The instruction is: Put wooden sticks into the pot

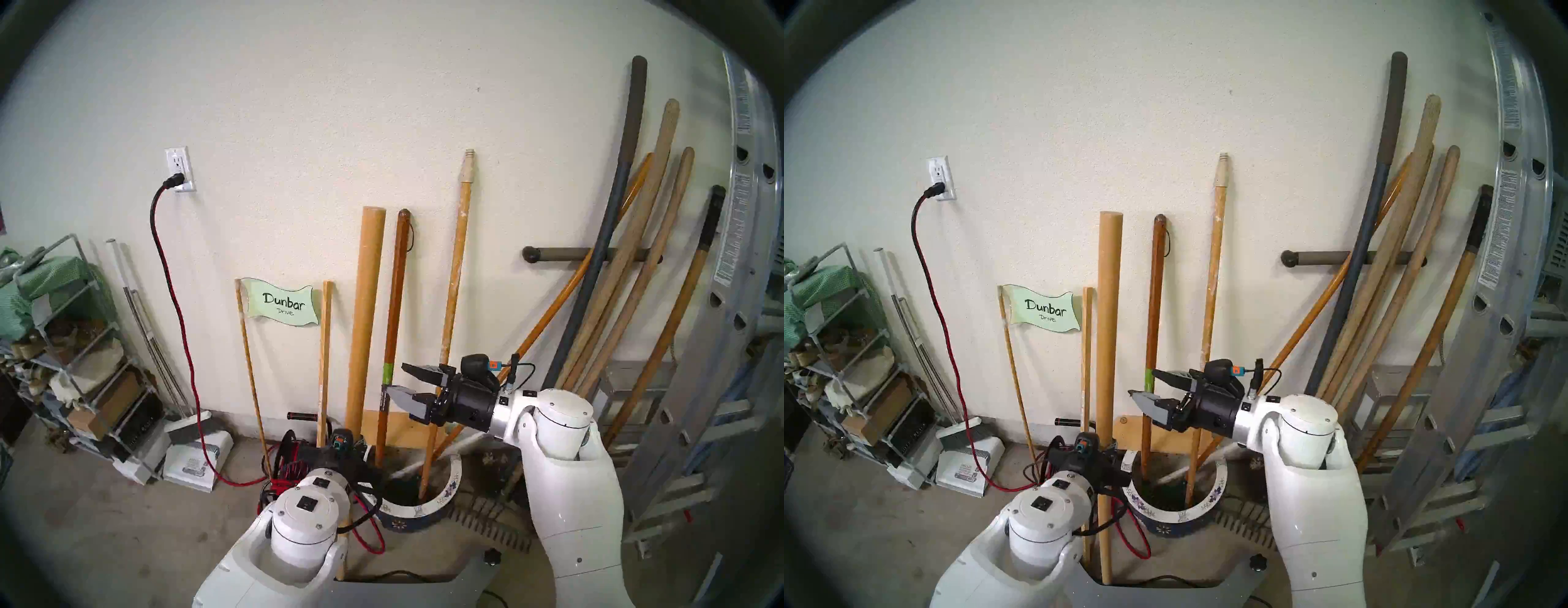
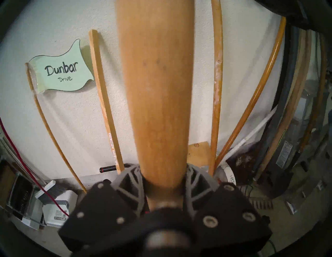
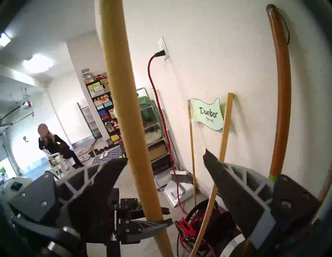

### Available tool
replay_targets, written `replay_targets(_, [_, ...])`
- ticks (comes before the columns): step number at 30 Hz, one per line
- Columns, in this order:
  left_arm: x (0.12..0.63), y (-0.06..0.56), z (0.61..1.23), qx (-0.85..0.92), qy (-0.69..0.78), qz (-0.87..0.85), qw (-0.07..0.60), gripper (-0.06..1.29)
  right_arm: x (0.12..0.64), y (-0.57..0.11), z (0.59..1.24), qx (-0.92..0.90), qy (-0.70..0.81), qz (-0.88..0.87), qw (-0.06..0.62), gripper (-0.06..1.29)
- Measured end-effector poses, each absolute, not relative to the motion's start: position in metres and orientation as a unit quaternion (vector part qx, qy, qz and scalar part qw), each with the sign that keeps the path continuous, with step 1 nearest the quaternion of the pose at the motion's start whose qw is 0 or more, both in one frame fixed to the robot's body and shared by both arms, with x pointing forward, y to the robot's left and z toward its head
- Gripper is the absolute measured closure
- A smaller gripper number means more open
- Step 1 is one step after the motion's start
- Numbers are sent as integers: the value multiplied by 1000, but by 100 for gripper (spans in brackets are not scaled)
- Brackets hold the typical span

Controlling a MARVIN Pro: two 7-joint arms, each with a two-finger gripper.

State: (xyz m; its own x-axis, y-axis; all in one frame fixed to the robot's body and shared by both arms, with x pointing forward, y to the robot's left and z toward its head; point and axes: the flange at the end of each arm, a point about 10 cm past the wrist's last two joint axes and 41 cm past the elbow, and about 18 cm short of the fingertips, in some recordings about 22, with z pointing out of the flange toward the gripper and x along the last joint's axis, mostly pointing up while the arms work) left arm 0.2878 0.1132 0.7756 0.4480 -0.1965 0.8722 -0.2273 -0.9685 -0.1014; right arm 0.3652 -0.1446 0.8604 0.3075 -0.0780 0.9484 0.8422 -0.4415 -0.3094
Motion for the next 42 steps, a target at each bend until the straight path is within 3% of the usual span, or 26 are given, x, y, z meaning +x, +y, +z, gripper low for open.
replay_targets(20, [312, 98, 796, 852, -140, 503, 35, 93, 354, -120, 868, -650, -302, -505, 481, 3])
replay_targets(42, [307, 74, 813, 852, -139, 504, 38, 93, 400, -86, 890, -633, -291, -559, 449, 3])
